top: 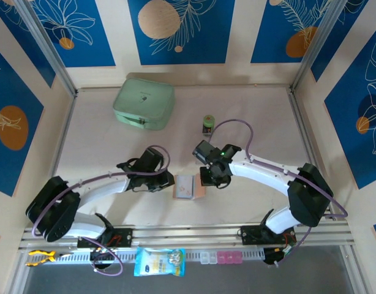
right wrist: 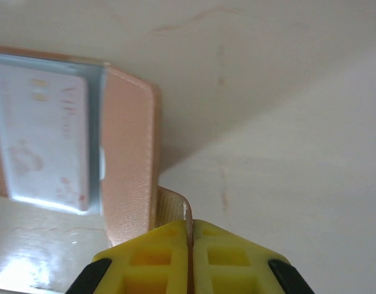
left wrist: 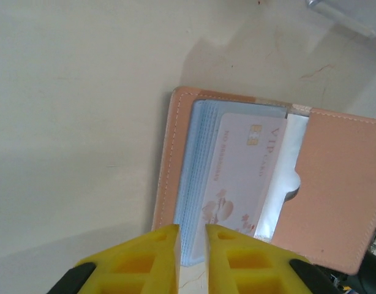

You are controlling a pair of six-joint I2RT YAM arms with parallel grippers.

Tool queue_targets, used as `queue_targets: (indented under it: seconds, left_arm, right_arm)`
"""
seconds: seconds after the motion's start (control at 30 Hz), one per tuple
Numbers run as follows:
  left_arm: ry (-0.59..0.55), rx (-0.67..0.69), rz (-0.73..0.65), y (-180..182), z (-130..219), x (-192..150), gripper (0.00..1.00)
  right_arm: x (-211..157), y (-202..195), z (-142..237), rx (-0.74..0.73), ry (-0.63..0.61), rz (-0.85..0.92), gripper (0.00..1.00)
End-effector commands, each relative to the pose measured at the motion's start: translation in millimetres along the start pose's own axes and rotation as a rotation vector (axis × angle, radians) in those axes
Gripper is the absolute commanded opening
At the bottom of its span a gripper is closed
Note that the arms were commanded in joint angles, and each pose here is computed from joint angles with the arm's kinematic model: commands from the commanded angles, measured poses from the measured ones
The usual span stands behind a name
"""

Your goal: Take the credit cards out of the card holder

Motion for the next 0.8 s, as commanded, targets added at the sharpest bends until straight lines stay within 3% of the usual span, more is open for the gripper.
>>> queue_targets:
  seconds: [0.0,0.77]
  left_arm:
    - [0.015,-0.045,-0.013,-9.2,-5.0,4.4,0.15]
    - [0.064,0.068,0.04,28.7,-22.9,-18.5,0.02]
  right_arm:
    - [-1.3,-14.1,-3.5,-0.03,0.014,-0.042,0.02]
    - [-9.4,-7.8,-57.9,-0.121,0.059,0.001,0.01]
Point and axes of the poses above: each hand's point on the last joint's axis, 136 mm out from that joint toward the fingers, its own z axis back along the fingers, its own y axis along the line the jaws close on, x = y × z, the point moved 3 cm from there along z, back along the fingers, and after that the axes turned 13 degrees about -z, right-handed, at the moved point
